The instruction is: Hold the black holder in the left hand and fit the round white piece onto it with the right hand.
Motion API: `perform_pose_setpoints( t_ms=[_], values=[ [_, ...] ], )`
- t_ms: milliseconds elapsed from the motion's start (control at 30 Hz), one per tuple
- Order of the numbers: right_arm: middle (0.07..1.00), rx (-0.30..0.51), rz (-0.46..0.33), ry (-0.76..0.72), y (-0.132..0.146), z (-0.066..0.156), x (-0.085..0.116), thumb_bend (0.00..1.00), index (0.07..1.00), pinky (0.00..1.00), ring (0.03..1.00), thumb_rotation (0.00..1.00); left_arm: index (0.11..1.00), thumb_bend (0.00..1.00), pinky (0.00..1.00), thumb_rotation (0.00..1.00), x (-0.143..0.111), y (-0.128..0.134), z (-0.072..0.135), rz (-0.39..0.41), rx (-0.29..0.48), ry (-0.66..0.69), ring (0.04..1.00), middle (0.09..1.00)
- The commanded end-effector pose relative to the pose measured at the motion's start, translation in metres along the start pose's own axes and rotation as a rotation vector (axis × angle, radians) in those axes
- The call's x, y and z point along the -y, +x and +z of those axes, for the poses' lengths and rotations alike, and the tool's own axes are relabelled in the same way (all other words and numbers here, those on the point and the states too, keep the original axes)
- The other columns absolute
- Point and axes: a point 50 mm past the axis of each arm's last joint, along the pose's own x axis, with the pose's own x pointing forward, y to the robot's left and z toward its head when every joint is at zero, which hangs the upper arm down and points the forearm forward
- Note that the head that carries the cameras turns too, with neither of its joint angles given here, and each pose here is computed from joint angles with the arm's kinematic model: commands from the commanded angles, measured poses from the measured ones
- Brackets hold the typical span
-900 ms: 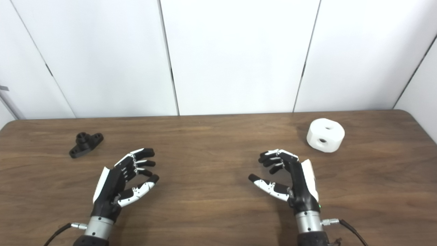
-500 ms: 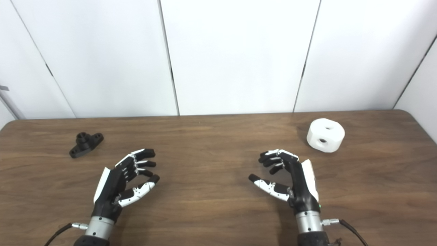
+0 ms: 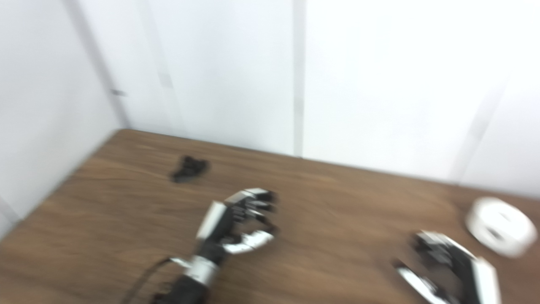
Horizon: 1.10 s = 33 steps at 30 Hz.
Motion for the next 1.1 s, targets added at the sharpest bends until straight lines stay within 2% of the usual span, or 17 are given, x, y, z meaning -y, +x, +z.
perform_pose_setpoints(
  t_ms=[0,133,367,533,600,633,667,800,900,967,1067],
  values=[
    [0.642,0.026,-0.02,0.0,0.002,0.013,0.004,0.5,0.496,0.43,0.553,0.11,0.736,0.53,0.57,0.0,0.013,-0.009,-0.013,0.004,-0.037,0.002,0.706,0.76],
    [0.651,0.002,-0.018,-0.015,0.0,0.016,0.006,0.5,0.496,0.42,0.551,0.12,0.726,0.53,0.56,0.0,0.017,-0.008,-0.015,0.011,-0.047,0.008,0.703,0.757],
    [0.644,0.019,-0.02,-0.017,-0.001,0.015,0.008,0.49,0.497,0.39,0.541,0.12,0.713,0.54,0.57,0.0,0.019,-0.007,-0.017,0.028,-0.071,0.011,0.698,0.752],
    [0.643,0.015,-0.02,-0.014,0.0,0.014,0.01,0.49,0.497,0.39,0.544,0.13,0.712,0.54,0.57,0.0,0.019,-0.006,-0.016,0.031,-0.057,0.005,0.701,0.753],
    [0.64,0.015,-0.02,-0.012,0.001,0.014,0.01,0.5,0.497,0.39,0.543,0.13,0.704,0.57,0.56,0.0,0.015,-0.002,-0.014,0.031,-0.024,0.053,0.696,0.744],
    [0.64,0.015,-0.019,-0.012,0.002,0.013,0.01,0.49,0.497,0.39,0.543,0.13,0.7,0.59,0.56,0.0,0.01,0.002,-0.011,0.019,0.0,0.114,0.689,0.743],
    [0.64,0.014,-0.019,-0.011,0.002,0.013,0.01,0.5,0.497,0.39,0.543,0.13,0.69,0.66,0.54,0.0,0.006,0.005,-0.009,0.01,0.015,0.157,0.687,0.75],
    [0.639,0.012,-0.014,-0.009,0.005,0.011,0.01,0.5,0.497,0.39,0.542,0.13,0.654,0.82,0.48,0.01,-0.026,0.028,0.014,-0.067,0.078,0.311,0.679,0.747],
    [0.638,0.014,-0.013,-0.013,0.006,0.011,0.011,0.5,0.497,0.39,0.539,0.13,0.656,0.85,0.52,0.0,-0.047,0.038,0.025,-0.093,0.073,0.387,0.701,0.759],
    [0.636,0.015,-0.014,-0.011,0.007,0.011,0.012,0.5,0.497,0.38,0.541,0.13,0.667,0.88,0.61,0.03,-0.064,0.046,0.035,-0.093,0.07,0.475,0.741,0.77],
    [0.635,0.013,-0.012,-0.011,0.008,0.01,0.014,0.5,0.497,0.39,0.54,0.13,0.672,0.9,0.61,0.03,-0.082,0.053,0.047,-0.087,0.077,0.542,0.755,0.784]
  ],
)
